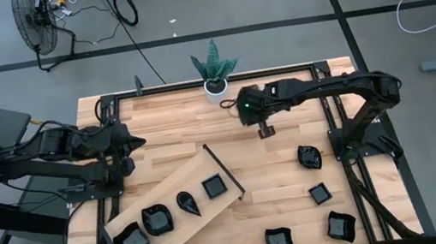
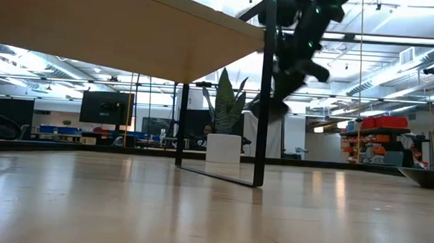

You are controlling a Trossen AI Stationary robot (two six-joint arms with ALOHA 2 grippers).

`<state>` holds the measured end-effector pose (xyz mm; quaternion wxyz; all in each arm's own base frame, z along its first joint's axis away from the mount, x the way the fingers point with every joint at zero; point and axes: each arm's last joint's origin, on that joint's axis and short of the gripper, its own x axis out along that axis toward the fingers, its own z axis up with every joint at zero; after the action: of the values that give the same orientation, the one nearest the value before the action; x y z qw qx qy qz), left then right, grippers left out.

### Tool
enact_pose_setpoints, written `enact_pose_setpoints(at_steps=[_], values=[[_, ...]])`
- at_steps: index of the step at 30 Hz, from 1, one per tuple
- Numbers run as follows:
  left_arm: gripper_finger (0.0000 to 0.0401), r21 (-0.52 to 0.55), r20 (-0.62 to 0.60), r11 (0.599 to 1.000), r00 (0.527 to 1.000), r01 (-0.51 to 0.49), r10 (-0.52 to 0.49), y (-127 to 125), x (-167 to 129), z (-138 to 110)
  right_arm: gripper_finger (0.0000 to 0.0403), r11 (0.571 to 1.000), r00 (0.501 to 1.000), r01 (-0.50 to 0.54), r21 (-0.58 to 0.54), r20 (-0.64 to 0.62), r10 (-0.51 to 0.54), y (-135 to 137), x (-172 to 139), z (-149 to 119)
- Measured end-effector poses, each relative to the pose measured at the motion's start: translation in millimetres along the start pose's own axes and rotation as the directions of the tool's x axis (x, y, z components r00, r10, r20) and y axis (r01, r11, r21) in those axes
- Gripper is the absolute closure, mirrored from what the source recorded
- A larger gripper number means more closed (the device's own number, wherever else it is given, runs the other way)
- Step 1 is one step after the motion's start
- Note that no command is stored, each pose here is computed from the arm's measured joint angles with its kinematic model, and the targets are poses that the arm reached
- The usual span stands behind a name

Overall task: Pick & Place Mini shaped plates
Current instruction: Stack the black leaf shaped on top of the black leaf shaped on the shelf

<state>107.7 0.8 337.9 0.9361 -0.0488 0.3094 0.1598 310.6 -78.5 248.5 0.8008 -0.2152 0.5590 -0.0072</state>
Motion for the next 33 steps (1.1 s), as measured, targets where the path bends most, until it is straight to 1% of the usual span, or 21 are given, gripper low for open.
enact_pose_setpoints(at_steps=[2, 3, 6, 10, 13, 16, 21, 24, 30, 33], values=[[0.0378, 0.0, 0.0, 1.0, 1.0, 0.0, 0.0, 0.0, 0.0, 0.0, 0.0403, 0.992, 0.996, 0.014, -0.125, 0.094, -0.002, 0.7, -3.9, 11.5], [0.0378, 0.0, 0.0, 1.0, 1.0, 0.0, 0.0, 0.0, 0.0, 0.0, 0.0403, 0.981, 0.991, 0.024, -0.19, 0.132, 0.001, 1.7, -4.7, 15.6], [0.0378, 0.0, 0.0, 1.0, 1.0, 0.0, 0.0, 0.0, 0.0, 0.0, 0.0403, 0.935, 0.98, 0.086, -0.345, 0.199, -0.016, 3.6, -6.6, 24.2], [0.0378, 0.002, 0.0, 1.0, 1.0, 0.0, 0.0, 0.0, 0.0, 0.0, 0.0403, 0.866, 0.975, 0.132, -0.483, 0.22, -0.026, 3.7, 1.4, 29.7], [0.0378, 0.002, 0.0, 1.0, 1.0, 0.0, 0.0, 0.0, 0.1, 0.0, 0.0403, 0.822, 0.973, 0.155, -0.548, 0.228, -0.031, 2.1, 11.4, 33.0], [0.0378, 0.002, -0.001, 1.0, 1.0, 0.0, 0.0, 0.0, 0.1, 0.0, 0.0403, 0.805, 0.975, 0.156, -0.572, 0.22, -0.033, 0.3, 26.4, 35.2], [0.0378, 0.002, -0.001, 1.0, 1.0, 0.0, 0.0, 0.0, 0.1, 0.0, 0.0403, 0.803, 0.969, 0.187, -0.565, 0.242, -0.055, -0.2, 51.2, 43.3], [0.0378, 0.002, -0.001, 1.0, 1.0, 0.0, 0.0, 0.0, 0.1, 0.0, 0.0403, 0.795, 0.966, 0.2, -0.573, 0.249, -0.064, 0.9, 68.2, 47.1], [0.0378, 0.003, -0.002, 1.0, 1.0, -0.001, 0.001, 0.0, 0.1, -0.2, 0.0403, 0.768, 0.948, 0.266, -0.582, 0.301, -0.101, 1.1, 94.0, 55.5], [0.0378, 0.003, -0.002, 1.0, 1.0, -0.001, 0.001, 0.0, 0.1, -0.2, 0.0403, 0.764, 0.936, 0.301, -0.572, 0.331, -0.121, 0.7, 102.6, 59.2]])
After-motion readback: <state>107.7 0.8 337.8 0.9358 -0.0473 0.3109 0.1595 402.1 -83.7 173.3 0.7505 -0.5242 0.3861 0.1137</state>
